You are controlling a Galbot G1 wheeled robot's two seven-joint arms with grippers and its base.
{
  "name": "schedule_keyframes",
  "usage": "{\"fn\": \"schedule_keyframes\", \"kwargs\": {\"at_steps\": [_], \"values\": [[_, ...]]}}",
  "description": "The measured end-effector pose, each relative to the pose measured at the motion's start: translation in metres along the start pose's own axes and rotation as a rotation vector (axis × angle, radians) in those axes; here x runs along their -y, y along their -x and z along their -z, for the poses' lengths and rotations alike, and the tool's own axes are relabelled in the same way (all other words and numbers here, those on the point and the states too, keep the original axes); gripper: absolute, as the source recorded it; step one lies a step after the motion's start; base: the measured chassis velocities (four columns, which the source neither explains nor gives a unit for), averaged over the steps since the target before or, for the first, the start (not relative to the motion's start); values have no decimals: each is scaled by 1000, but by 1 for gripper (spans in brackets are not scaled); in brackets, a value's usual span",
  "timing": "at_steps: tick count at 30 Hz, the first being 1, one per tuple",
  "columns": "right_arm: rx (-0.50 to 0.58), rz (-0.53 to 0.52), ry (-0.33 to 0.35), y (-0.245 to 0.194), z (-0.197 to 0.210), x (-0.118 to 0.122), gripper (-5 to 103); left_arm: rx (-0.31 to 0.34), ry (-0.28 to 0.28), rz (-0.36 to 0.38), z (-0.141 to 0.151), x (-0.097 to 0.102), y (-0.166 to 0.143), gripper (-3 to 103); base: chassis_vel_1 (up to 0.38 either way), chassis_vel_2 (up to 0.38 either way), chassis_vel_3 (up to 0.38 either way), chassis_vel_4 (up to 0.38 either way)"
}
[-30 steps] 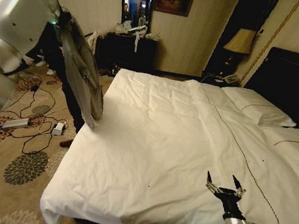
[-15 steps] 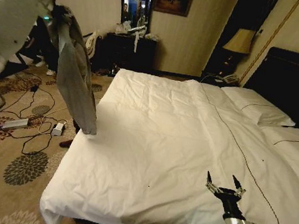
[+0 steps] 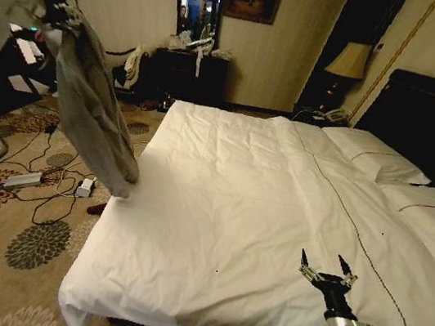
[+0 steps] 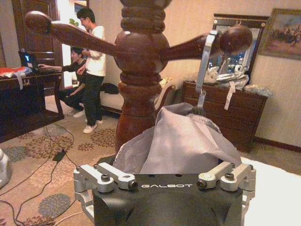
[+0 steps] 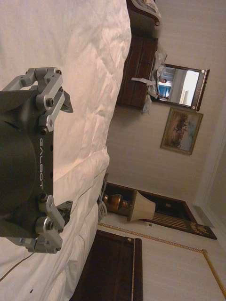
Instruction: Pick up the clothes from the bed and hang them on the clothes hanger.
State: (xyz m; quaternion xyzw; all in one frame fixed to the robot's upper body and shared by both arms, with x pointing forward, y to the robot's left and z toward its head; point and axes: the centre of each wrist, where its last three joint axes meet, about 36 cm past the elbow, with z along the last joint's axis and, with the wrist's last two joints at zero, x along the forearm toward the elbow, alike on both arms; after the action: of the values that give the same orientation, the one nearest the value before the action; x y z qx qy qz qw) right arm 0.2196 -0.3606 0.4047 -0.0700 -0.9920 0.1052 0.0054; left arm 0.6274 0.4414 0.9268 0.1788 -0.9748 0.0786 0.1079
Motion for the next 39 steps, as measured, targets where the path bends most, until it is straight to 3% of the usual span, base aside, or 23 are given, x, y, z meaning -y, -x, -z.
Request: {"fn": "schedule_keyframes", "kwargs": {"at_steps": [7, 16, 26, 30, 33, 39], "values": [[0, 0, 0, 0, 0, 0, 100, 4, 29, 12, -9, 3, -10, 100, 0, 0, 0, 0], [0, 0, 0, 0, 0, 0, 100, 86, 94, -9, -12, 5, -49, 100, 0, 0, 0, 0], [0, 0, 0, 0, 0, 0, 100, 133, 131, 4, -20, -1, -69, 100, 0, 0, 0, 0], [0, 0, 0, 0, 0, 0, 100, 230, 118, -4, -27, -1, -74, 100, 0, 0, 0, 0], [0, 0, 0, 0, 0, 0, 100, 246, 99, -21, -30, 1, -78, 100, 0, 0, 0, 0], [0, 0, 0, 0, 0, 0, 100, 373, 196, 0, -44, -7, -80, 100, 0, 0, 0, 0]]}}
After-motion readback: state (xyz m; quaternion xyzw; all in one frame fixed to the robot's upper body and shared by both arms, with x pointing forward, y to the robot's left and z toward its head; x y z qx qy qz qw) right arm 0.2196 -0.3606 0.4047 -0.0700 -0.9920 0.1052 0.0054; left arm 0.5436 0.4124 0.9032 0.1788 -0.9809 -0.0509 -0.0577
